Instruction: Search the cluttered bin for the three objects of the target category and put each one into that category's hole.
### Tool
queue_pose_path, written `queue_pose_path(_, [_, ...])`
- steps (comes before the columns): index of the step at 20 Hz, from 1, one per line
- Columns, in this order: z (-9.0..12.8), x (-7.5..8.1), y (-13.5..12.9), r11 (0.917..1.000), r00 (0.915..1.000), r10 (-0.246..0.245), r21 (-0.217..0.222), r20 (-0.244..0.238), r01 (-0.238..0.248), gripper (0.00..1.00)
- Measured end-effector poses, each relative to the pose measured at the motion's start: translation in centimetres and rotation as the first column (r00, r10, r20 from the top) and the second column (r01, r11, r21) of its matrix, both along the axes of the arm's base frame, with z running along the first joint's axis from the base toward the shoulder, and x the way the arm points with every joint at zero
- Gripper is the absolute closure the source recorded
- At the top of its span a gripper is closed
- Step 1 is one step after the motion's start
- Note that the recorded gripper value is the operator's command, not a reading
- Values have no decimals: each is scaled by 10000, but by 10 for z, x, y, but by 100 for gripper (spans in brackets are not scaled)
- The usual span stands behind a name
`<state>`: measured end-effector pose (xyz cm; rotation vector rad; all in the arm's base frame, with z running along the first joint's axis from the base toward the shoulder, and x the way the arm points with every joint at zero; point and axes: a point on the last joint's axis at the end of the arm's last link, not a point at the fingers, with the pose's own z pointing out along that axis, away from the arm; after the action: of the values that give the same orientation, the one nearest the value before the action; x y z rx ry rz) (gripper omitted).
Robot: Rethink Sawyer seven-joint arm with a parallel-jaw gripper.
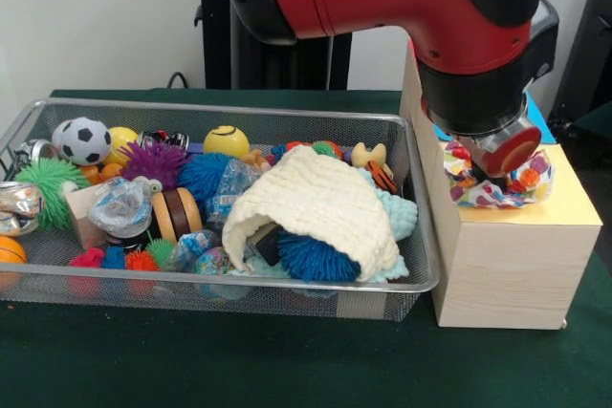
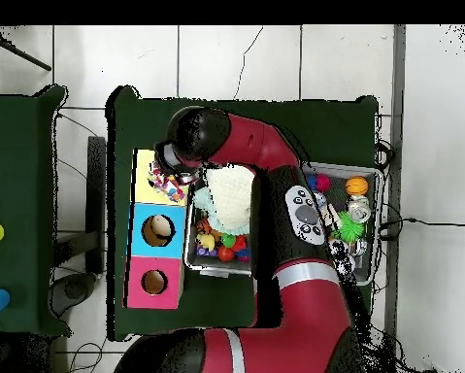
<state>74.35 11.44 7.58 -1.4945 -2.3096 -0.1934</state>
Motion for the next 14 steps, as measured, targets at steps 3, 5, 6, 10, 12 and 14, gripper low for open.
queue_pose_path(3, [-1, 0, 1, 10000, 10000, -6, -31, 48, 6, 100])
queue_pose_path(5, [-3, 1, 5, 9997, 9997, 33, -223, 261, -27, 100])
queue_pose_path(6, [-3, 1, 6, 9995, 9995, 59, -304, 312, -49, 100])
queue_pose_path(10, [2, -1, 23, 9875, 9952, 702, -1458, 688, -596, 100])
queue_pose_path(12, [3, -2, 30, 9811, 9929, 904, -1784, 768, -755, 100])
queue_pose_path(14, [3, -3, 45, 9695, 9883, 1197, -2254, 941, -960, 100])
